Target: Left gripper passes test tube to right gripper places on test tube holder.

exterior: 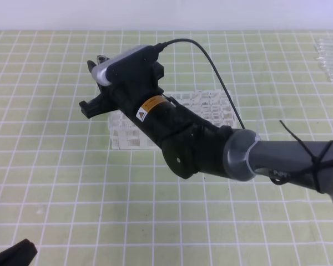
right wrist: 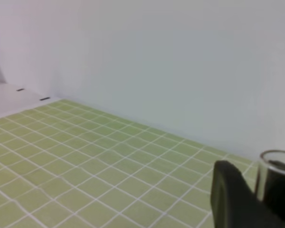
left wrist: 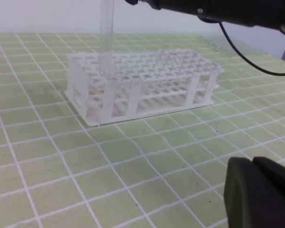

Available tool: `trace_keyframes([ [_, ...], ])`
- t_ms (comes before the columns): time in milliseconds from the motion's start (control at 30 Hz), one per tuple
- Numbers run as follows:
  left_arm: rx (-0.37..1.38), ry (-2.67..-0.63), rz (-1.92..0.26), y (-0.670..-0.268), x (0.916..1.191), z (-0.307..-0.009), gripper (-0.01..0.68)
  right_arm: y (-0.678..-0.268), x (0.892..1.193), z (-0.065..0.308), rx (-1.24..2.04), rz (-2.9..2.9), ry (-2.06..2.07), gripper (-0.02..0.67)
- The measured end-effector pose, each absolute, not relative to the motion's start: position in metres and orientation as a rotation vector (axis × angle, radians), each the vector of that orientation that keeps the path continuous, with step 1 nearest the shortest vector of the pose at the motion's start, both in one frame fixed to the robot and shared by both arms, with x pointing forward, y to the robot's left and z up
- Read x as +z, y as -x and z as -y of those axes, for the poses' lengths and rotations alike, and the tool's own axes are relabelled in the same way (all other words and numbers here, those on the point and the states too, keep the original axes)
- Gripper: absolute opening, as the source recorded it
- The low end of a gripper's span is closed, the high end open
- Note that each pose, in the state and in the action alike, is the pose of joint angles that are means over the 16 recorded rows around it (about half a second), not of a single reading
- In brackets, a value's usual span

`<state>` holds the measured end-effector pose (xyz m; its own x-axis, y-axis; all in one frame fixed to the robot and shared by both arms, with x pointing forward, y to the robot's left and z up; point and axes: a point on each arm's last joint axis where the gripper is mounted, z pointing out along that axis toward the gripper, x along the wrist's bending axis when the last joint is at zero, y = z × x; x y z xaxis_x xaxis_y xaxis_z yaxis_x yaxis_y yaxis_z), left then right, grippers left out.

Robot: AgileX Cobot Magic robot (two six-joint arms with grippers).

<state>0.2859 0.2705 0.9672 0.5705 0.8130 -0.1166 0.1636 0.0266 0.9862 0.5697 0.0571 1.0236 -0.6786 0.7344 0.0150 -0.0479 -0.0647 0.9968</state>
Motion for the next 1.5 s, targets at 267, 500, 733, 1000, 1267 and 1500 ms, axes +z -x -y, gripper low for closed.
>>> trace_keyframes([
  [267,0.617,-1.489,-0.876,-0.286,0.968,-0.271,-0.002,-0.572,1.018,-0.058,1.809,-1.635,-0.732,0.089],
  [500,0.617,-1.490,-0.877,-0.286,0.967,-0.271,-0.002,-0.575,1.014,-0.056,1.808,-1.619,-0.736,0.089],
  [733,0.617,-1.490,-0.876,-0.286,0.967,-0.271,-0.002,-0.579,1.012,-0.055,1.813,-1.608,-0.748,0.088],
  [1000,0.617,-1.490,-0.876,-0.286,0.967,-0.271,-0.002,-0.580,1.010,-0.056,1.818,-1.616,-0.757,0.088],
  [1267,0.617,-1.490,-0.876,-0.286,0.968,-0.271,-0.002,-0.582,1.006,-0.058,1.809,-1.633,-0.762,0.088],
  [1500,0.617,-1.489,-0.876,-0.286,0.968,-0.271,-0.002,-0.583,1.001,-0.059,1.803,-1.644,-0.767,0.088],
])
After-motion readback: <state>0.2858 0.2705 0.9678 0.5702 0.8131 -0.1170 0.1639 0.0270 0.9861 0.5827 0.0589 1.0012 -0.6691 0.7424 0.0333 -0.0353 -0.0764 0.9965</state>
